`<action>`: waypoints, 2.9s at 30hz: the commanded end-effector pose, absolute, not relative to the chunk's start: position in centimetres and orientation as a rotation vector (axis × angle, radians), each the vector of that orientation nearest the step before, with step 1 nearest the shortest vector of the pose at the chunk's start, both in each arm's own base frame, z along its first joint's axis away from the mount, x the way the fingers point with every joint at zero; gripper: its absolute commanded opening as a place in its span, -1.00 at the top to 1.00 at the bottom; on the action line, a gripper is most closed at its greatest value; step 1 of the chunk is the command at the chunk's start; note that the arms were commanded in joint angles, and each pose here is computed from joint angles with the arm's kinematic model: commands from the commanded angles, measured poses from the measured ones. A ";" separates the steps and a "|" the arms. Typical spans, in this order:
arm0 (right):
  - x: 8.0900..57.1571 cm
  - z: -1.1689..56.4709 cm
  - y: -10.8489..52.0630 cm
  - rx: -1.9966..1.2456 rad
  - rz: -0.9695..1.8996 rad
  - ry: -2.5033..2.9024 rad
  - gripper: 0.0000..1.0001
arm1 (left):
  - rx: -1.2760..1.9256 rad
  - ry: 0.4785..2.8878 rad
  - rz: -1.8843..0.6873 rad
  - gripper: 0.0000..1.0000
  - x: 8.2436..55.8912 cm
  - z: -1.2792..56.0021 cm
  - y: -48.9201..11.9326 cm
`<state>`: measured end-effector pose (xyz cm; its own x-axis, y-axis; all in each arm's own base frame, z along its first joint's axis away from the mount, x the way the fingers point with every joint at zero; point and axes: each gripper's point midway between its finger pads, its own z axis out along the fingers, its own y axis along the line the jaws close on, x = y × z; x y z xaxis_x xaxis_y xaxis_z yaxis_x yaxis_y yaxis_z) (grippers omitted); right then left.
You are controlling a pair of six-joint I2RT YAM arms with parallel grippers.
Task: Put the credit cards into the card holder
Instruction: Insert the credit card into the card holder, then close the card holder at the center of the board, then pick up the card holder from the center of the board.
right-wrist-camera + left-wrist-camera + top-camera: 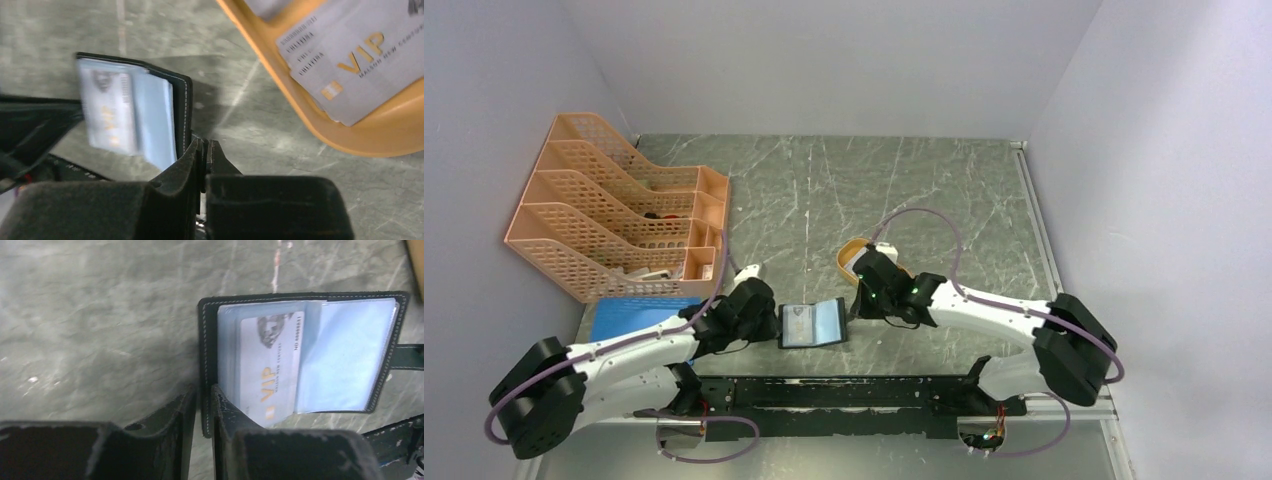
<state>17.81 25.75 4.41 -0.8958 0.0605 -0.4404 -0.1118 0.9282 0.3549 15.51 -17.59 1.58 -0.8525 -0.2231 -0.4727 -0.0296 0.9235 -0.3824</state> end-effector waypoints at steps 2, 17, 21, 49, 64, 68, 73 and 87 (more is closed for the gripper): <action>19.1 9.8 27.3 -0.237 0.622 2.479 1.00 | -0.114 2.559 -0.658 0.58 15.8 1.6 -20.8; 17.0 13.8 37.4 -0.568 1.101 2.365 1.00 | -0.159 2.469 -0.458 0.28 18.0 5.5 -18.4; 17.0 12.3 39.2 -0.573 1.115 2.394 1.00 | -0.212 2.418 -0.412 0.15 18.1 7.5 -16.6; 15.8 12.1 32.1 -0.523 0.836 2.414 -0.04 | -0.172 2.316 -0.560 -0.41 17.8 12.4 -17.0; 15.9 8.8 31.7 -0.407 0.832 2.446 -0.04 | -0.027 2.542 -0.542 -0.40 17.2 4.8 -20.5; 15.8 8.6 31.5 -0.410 0.821 2.453 -0.06 | -0.016 2.585 -0.538 -0.34 16.1 3.4 -20.1; 15.9 8.8 31.5 -0.411 0.822 2.451 -0.06 | -0.009 2.622 -0.556 -0.28 14.9 2.2 -19.6; 15.4 7.7 31.9 -0.380 0.861 2.480 -0.06 | -0.024 2.703 -0.448 0.55 13.2 -0.6 -17.3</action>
